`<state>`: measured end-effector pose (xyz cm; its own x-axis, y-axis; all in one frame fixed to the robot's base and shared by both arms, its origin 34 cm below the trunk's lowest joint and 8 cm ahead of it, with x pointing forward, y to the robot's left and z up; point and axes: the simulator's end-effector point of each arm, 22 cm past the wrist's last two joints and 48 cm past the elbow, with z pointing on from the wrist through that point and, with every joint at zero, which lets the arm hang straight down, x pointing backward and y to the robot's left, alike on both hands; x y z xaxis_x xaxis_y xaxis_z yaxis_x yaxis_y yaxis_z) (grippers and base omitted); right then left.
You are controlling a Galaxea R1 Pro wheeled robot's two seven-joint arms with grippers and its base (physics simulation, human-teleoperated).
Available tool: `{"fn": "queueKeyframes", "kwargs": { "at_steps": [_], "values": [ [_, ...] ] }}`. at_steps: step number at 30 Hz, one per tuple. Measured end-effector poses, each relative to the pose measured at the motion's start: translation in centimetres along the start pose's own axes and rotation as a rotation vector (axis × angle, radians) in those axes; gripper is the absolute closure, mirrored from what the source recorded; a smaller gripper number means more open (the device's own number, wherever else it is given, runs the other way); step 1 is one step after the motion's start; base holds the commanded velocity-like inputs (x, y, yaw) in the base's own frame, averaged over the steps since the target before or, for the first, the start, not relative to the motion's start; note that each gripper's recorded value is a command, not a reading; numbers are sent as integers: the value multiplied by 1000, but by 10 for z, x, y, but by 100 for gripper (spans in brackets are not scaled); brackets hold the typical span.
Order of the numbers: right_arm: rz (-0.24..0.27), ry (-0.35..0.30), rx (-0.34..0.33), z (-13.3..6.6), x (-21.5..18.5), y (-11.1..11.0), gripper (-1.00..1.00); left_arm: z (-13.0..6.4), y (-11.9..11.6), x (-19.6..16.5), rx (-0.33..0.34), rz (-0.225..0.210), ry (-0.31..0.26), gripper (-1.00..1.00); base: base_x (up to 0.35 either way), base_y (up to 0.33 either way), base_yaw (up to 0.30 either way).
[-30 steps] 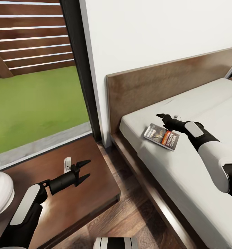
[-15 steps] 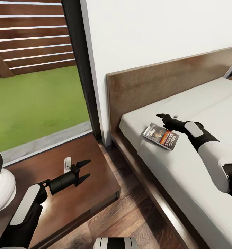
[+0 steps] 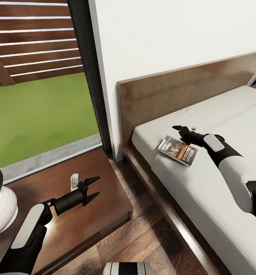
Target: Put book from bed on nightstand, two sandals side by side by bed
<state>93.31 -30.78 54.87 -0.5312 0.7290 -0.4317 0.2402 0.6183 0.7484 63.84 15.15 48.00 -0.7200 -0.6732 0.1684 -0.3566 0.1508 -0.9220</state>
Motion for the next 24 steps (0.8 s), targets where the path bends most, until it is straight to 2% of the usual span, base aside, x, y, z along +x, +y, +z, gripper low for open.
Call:
{"fn": "queueKeyframes", "kwargs": {
  "at_steps": [24],
  "values": [
    [-7,2,7,0,1,-2,-100,0,0,0,0,0,0,-100,-88,0,0]
  ]
}}
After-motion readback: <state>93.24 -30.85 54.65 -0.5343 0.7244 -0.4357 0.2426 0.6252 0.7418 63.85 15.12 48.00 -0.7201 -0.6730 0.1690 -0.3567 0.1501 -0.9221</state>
